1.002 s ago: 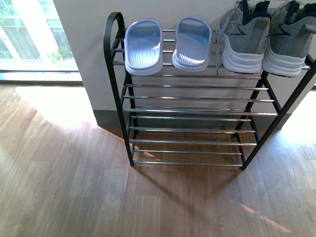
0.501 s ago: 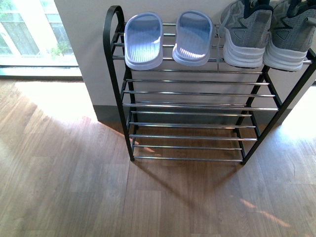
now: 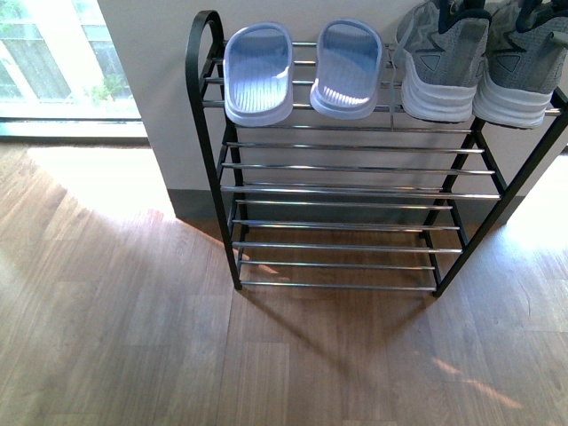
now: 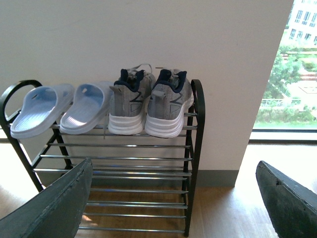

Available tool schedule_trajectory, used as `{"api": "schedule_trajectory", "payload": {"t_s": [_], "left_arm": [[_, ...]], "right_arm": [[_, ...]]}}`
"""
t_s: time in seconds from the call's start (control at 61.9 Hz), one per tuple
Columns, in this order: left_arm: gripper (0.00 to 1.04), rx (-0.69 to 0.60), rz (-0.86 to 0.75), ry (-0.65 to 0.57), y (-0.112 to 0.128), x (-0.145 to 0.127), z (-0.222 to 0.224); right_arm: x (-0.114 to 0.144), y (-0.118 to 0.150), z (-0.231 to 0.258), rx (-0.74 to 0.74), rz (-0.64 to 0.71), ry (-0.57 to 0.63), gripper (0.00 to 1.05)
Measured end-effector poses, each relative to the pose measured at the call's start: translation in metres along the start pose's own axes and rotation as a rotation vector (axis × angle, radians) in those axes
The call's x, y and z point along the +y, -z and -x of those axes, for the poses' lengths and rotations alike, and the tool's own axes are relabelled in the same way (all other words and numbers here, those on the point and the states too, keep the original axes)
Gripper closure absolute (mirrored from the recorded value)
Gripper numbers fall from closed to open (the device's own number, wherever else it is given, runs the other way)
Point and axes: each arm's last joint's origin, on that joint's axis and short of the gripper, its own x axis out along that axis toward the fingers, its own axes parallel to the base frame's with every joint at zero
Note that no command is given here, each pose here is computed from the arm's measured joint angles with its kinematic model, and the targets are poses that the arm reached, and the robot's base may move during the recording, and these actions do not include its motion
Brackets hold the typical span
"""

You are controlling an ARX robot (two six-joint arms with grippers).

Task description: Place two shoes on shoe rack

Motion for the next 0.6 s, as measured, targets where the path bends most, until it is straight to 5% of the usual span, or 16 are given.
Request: {"api": "schedule_trajectory", "payload": {"t_s": [0.598], "left_arm": [[1.04, 0.003, 0.0, 0.0, 0.001, 0.0, 0.015]], "right_arm": [[0.0, 0.0, 0.0, 0.0, 0.0, 0.0, 0.09]]}}
